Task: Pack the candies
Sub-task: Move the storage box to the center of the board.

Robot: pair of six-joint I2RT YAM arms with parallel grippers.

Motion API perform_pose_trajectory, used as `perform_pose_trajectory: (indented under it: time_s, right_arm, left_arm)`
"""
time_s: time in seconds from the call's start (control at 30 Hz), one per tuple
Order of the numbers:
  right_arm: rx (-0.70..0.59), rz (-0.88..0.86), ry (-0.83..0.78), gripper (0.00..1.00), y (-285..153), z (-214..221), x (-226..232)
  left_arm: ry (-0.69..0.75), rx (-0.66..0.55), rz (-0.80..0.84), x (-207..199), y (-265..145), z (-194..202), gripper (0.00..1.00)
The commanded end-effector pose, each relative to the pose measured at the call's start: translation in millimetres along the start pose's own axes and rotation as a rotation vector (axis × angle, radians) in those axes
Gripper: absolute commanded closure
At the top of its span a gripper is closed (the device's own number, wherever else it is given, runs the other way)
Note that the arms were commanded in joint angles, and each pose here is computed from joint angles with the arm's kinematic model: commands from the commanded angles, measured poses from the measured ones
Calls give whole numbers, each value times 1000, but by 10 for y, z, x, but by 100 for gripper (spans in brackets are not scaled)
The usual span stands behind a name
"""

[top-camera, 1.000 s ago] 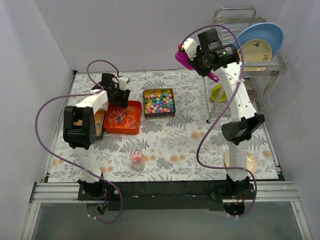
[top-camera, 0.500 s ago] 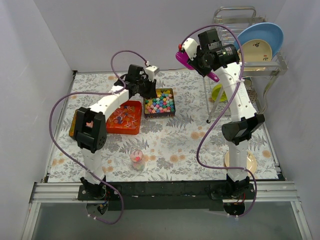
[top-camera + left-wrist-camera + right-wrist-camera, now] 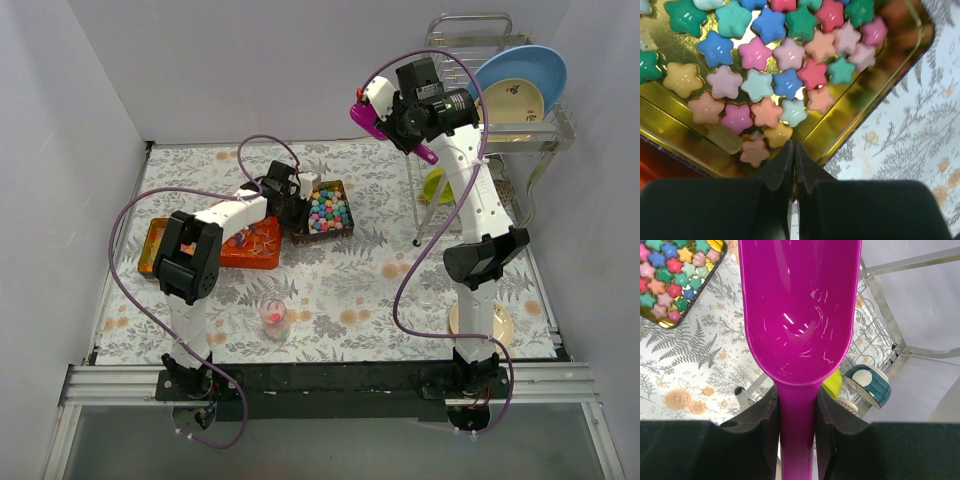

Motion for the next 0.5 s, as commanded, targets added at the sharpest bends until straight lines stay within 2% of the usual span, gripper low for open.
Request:
perform_pose_trajectory:
  time_s: [0.0,0.33,0.47]
  right_arm:
    - [-43,4,-8,99,3,-54,-34]
    - [-56,-19,-13,99,17,-63,-13]
    - [-57,-28,-13,99,24,-61,-2]
  left_arm:
    - [51,-9,16,-186,-321,140,100]
    - [110,72,-7,-123,-666,754,100]
    - [84,118,-44,-73,-795,1031,100]
Point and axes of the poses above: each gripper's point midway between its finger pads, its own y axis out along the fingers, its own x axis along the line the jaws close on, z = x × y, the point moved 9 cm from there along -y, back along the fingers, and after that the axes turned 14 degrees about -y, right-handed, at the moved point
